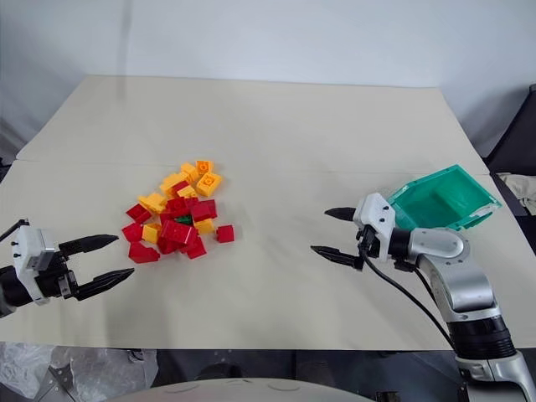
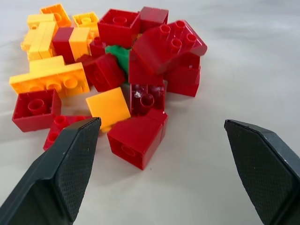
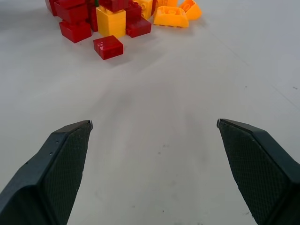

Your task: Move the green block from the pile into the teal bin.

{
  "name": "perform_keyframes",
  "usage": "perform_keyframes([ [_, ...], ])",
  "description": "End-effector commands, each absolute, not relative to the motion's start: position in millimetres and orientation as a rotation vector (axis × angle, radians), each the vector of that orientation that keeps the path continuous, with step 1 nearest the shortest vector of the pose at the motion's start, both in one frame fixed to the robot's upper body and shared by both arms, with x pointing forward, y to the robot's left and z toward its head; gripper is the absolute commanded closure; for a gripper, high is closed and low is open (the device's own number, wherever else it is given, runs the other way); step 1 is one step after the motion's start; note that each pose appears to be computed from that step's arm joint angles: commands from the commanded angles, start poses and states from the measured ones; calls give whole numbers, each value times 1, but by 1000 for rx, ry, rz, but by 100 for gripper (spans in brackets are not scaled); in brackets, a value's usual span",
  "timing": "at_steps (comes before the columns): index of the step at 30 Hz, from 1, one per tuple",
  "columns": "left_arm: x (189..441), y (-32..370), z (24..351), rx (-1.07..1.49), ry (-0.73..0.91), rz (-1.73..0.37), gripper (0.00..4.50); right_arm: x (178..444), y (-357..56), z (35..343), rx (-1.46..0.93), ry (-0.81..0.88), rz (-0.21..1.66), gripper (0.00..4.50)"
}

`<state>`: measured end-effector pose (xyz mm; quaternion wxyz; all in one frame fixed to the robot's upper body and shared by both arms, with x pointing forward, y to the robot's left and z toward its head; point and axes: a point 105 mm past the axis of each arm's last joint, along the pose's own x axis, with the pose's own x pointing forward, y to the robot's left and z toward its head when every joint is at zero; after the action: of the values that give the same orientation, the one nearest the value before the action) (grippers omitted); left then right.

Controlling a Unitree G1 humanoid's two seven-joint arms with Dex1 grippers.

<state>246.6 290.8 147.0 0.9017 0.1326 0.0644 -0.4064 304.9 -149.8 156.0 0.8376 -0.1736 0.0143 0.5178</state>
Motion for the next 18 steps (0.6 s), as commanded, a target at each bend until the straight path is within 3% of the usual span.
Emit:
perform_keyframes([
  [1,246,287,163,307,67,-864,0,306,-147,172,-372,-49,1080,4],
  [10,262,277,180,263,75,-784,0,307,-144,173,-359,-60,1062,4],
  [12,256,265,180,268,68,-880,0,307,-138,176,-341,-74,1076,4],
  [18,250,227,173,369,57,-1086,145,303,-115,183,-289,-119,1123,0],
])
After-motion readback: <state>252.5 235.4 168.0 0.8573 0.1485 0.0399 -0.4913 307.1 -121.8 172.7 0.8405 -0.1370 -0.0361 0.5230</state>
